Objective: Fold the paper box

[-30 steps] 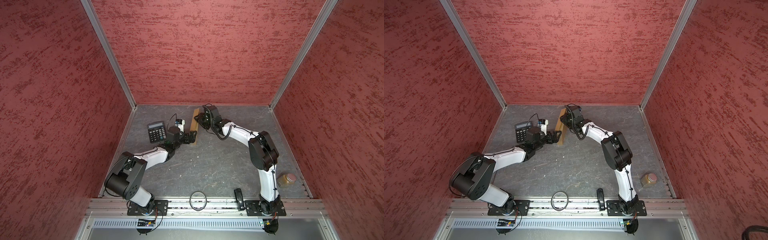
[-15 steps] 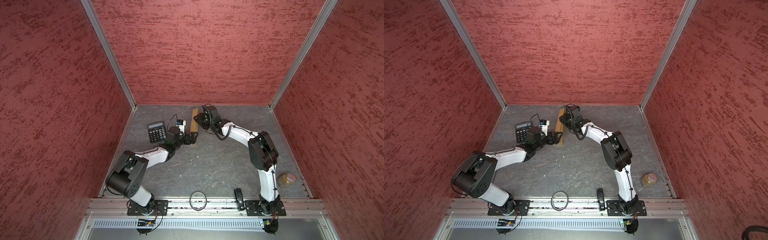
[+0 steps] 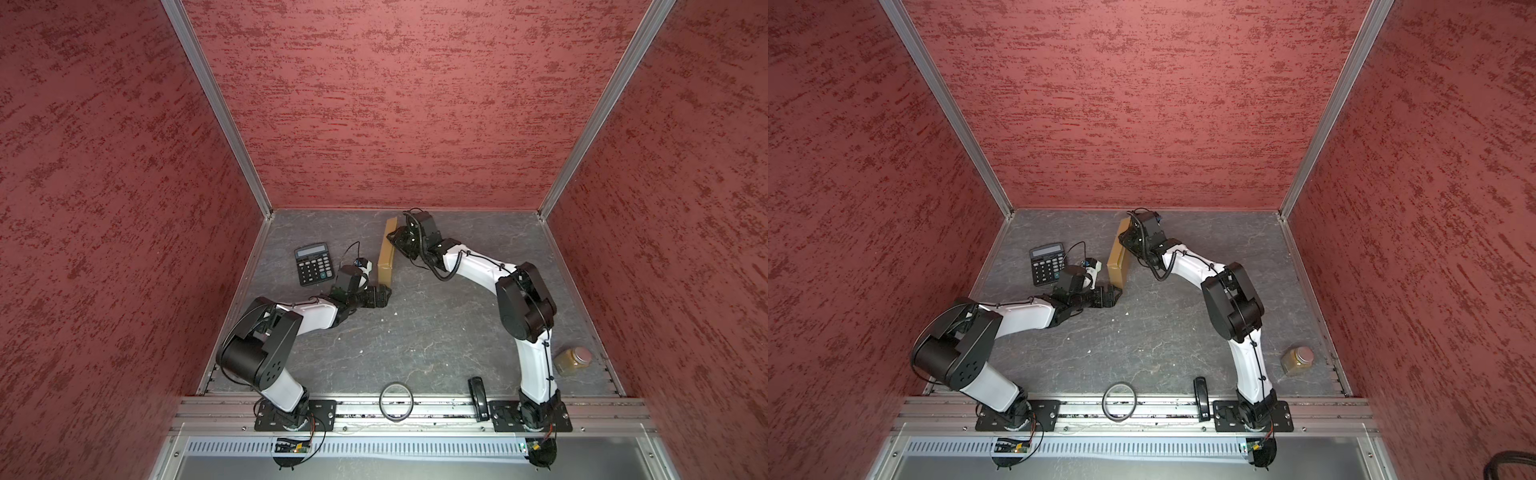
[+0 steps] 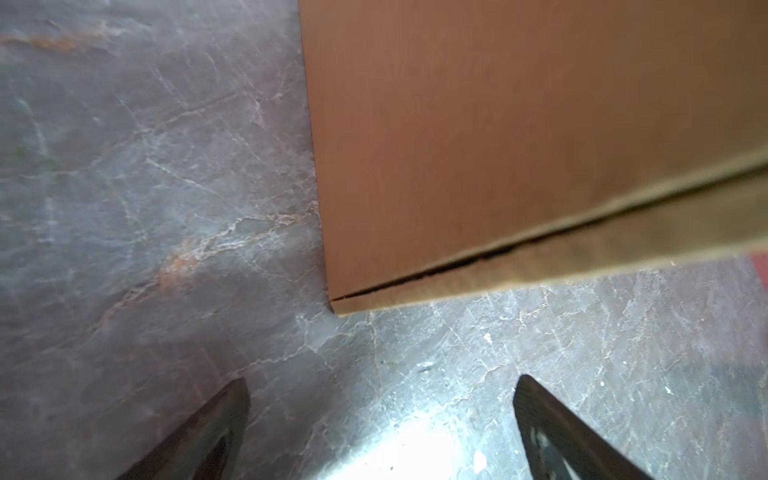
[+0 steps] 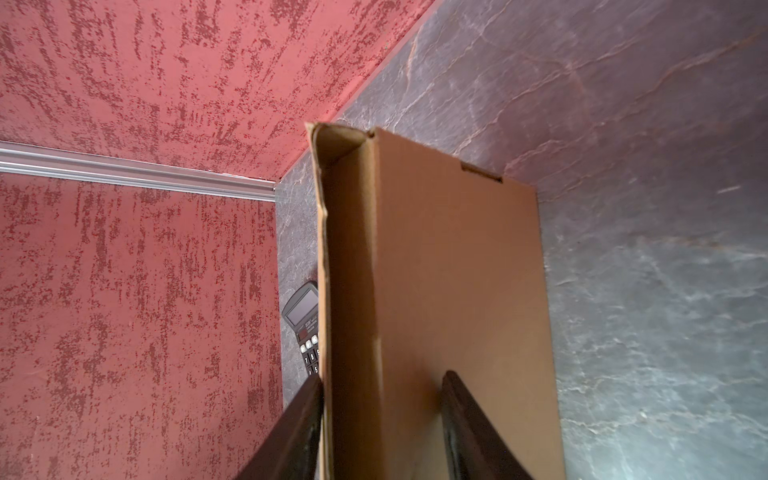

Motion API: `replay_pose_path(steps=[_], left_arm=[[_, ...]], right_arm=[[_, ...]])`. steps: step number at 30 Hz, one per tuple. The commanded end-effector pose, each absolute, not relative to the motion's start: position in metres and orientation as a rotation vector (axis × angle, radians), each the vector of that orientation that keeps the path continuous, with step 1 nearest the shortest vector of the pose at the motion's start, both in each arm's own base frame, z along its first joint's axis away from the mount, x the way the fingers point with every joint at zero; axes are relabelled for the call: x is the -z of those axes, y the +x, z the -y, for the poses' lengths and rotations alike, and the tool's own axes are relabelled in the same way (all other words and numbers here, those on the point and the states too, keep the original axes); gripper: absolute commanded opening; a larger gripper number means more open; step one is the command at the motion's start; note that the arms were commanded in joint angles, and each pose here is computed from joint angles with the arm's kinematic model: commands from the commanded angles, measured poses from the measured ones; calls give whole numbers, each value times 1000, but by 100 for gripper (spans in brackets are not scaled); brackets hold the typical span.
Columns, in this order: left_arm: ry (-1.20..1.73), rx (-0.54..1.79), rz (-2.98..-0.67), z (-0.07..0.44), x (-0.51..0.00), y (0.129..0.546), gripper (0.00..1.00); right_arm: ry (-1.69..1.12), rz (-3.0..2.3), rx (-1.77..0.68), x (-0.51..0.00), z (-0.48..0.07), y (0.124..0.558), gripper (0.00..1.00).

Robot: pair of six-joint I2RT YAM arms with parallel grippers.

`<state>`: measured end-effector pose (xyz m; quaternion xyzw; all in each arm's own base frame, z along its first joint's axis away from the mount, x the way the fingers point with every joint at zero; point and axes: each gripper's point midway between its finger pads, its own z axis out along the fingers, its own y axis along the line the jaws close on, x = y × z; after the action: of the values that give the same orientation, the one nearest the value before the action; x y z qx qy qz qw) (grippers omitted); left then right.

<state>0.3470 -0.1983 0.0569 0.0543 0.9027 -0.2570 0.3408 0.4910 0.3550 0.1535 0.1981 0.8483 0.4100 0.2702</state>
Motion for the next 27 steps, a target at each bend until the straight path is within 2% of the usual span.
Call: replay_pose_path(steps=[1, 11, 27], left_arm=[[129, 686, -2332, 192, -70, 343, 100], [37, 670, -2265, 158, -112, 343, 98], [40, 749, -2261, 169, -100, 363, 97]], right_arm=[[586, -2330, -1061, -132, -356, 489, 46], [580, -2314, -1089, -132, -357, 485, 46], [595, -2308, -1092, -127, -354, 481, 44]])
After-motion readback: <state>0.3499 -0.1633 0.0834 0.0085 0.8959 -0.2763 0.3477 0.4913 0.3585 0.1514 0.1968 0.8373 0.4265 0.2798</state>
